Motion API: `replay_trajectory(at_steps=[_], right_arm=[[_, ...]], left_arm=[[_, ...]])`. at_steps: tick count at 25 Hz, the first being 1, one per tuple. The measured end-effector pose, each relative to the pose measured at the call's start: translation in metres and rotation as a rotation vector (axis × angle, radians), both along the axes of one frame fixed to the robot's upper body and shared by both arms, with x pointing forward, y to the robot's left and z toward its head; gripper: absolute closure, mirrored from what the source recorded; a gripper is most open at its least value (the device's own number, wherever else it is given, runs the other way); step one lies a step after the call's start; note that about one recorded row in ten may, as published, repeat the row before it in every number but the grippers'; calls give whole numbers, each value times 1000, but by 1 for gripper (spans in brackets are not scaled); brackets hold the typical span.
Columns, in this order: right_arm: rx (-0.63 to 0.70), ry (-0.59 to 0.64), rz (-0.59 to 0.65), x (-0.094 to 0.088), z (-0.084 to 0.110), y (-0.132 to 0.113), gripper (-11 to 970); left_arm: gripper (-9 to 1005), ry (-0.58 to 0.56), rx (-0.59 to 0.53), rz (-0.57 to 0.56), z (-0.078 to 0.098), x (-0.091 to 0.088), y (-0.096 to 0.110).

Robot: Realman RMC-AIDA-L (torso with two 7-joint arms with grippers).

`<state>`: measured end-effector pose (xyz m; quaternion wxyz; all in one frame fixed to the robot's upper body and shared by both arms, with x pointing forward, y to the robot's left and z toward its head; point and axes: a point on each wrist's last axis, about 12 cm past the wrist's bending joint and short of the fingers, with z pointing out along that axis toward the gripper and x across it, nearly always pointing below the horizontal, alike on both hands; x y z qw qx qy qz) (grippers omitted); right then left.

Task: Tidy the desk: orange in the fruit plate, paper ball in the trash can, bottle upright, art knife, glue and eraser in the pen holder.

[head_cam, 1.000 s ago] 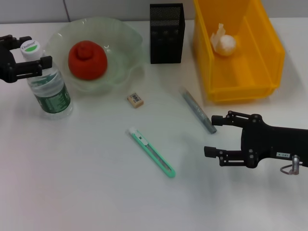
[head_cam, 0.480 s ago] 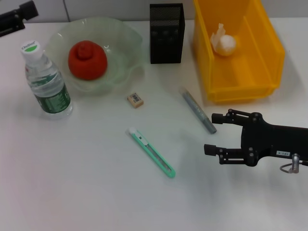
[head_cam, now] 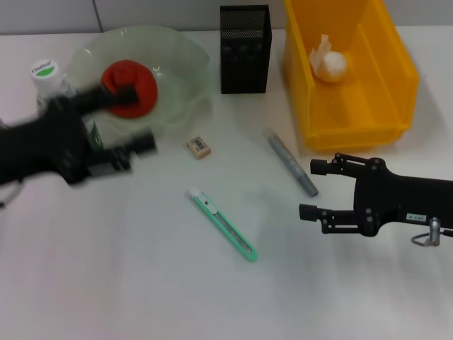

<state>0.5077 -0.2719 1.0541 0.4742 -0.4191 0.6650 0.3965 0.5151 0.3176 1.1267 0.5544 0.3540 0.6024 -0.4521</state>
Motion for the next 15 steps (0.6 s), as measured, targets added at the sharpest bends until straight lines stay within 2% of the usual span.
replay_trajectory(at_steps=[1,2,3,4,8,10,12,14,15], right_arm=[[2,5,3,3,2,1,127],[2,5,3,3,2,1,127],[3,11,4,5,4,1,127],[6,18,6,7,6,1,127],[28,53,32,17,21,2,127],[17,104,44,34,47,3,127],[4,125,59,39,54,5,127],[-86,236,131,62,85,24,127],[-120,269,145,68,92,31,127]], left_arm=[[189,0,0,0,0,0,0],[189,6,50,-54,-23,-8,-15],[189,14,82,-50,-35,-12,-20],[189,14,82,-50,-35,-12,-20],[189,23,148,-3,-64,-25,-25],[189,34,179,24,-78,-34,-26],[189,40,195,47,-87,-41,-25],[189,47,205,62,-93,-48,-23],[189,47,213,68,-96,-53,-22]])
